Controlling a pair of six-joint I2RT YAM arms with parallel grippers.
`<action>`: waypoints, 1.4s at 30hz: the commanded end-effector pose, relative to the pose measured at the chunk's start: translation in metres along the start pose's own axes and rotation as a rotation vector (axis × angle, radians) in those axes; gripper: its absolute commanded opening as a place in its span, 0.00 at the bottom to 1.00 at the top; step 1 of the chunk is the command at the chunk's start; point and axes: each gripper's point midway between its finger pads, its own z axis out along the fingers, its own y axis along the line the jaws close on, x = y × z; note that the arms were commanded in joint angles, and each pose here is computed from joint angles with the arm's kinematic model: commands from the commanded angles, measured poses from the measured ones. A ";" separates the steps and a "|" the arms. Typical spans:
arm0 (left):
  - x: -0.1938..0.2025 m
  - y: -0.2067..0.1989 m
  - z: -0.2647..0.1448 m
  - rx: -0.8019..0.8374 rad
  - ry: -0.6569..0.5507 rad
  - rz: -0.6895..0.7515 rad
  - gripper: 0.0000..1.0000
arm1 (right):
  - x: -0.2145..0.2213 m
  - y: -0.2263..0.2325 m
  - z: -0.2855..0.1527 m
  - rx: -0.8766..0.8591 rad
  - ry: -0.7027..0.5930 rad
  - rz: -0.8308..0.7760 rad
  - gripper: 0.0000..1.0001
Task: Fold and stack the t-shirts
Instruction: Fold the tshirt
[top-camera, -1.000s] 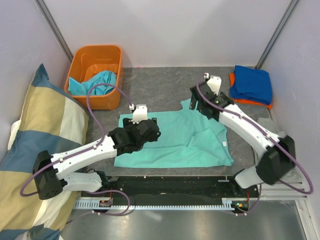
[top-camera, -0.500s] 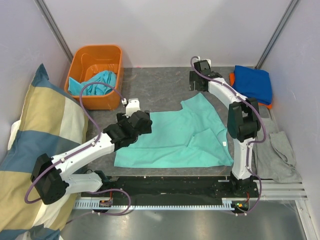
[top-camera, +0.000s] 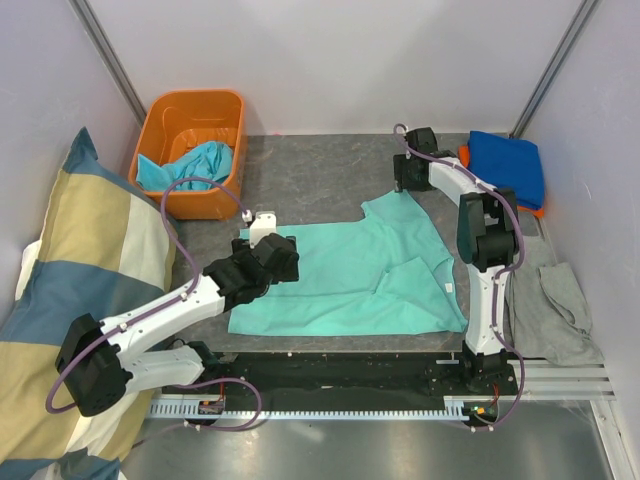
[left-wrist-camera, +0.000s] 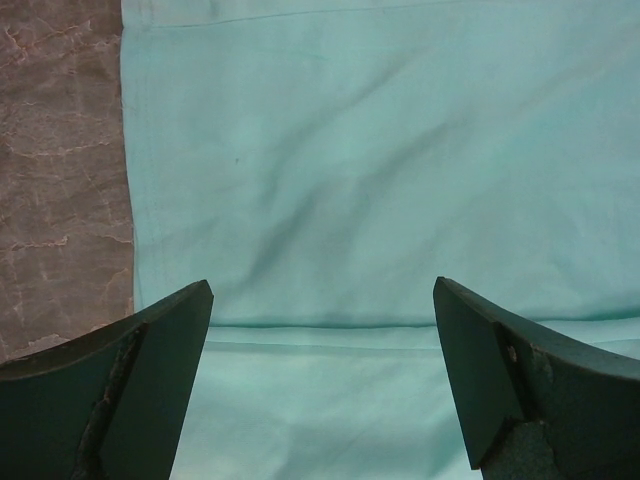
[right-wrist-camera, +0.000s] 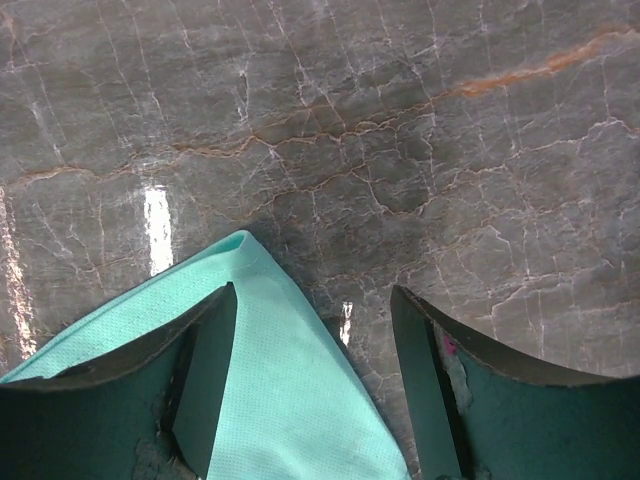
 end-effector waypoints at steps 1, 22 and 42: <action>-0.009 -0.004 -0.001 0.016 -0.032 -0.056 1.00 | -0.003 0.012 0.009 -0.069 -0.014 -0.024 0.70; -0.004 0.001 0.000 0.005 -0.020 -0.071 1.00 | -0.010 0.029 0.028 -0.178 -0.010 -0.025 0.69; -0.002 -0.003 0.005 0.006 0.002 -0.076 1.00 | -0.022 0.038 0.029 -0.235 -0.033 -0.023 0.58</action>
